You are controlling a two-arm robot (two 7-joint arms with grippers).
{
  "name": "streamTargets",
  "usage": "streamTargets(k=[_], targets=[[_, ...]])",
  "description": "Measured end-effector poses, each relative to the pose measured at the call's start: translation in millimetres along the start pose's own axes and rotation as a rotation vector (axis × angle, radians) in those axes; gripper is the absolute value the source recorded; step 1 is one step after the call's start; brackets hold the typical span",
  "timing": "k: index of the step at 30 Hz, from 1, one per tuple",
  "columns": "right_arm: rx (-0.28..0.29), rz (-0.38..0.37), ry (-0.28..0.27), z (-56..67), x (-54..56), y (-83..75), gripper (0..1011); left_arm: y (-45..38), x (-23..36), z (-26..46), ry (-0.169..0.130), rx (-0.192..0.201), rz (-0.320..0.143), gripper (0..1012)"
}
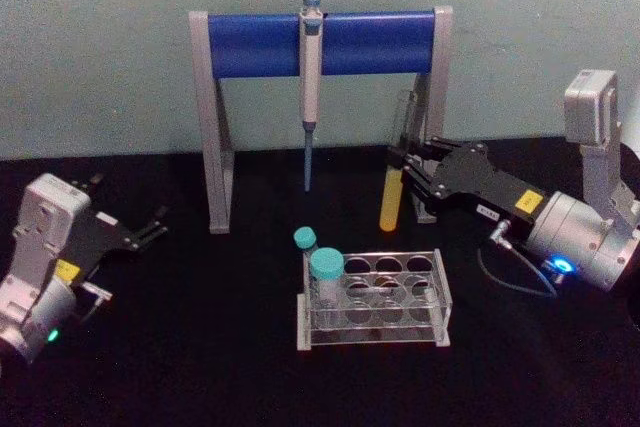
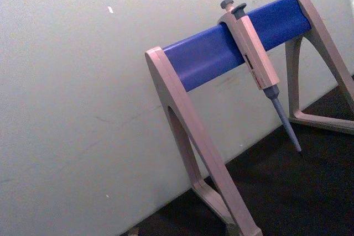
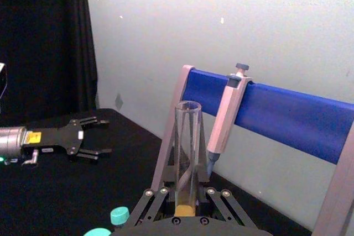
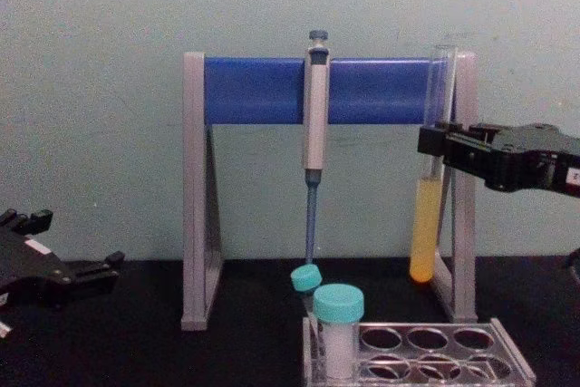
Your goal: Pick up the test tube from the test tube rack, shake it, then place it back into the test tube rack.
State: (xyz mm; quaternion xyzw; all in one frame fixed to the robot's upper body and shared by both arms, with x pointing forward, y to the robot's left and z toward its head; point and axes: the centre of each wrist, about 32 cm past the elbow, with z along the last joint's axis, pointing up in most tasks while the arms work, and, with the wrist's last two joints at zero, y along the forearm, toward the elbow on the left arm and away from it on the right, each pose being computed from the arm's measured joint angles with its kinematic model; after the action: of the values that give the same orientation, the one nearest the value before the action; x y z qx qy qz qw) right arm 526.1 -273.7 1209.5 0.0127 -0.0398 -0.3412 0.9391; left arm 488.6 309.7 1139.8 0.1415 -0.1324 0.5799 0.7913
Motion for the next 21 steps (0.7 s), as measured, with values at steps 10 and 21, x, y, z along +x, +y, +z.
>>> streamTargets(k=[10,21], targets=[[0.007,-0.003,-0.001,0.7,-0.3,0.2,221,0.0,0.0,0.0,0.000,0.000,0.000,1010],[0.013,-0.001,-0.003,2.4,-0.6,1.5,221,0.0,0.0,0.0,0.000,0.000,0.000,1009]])
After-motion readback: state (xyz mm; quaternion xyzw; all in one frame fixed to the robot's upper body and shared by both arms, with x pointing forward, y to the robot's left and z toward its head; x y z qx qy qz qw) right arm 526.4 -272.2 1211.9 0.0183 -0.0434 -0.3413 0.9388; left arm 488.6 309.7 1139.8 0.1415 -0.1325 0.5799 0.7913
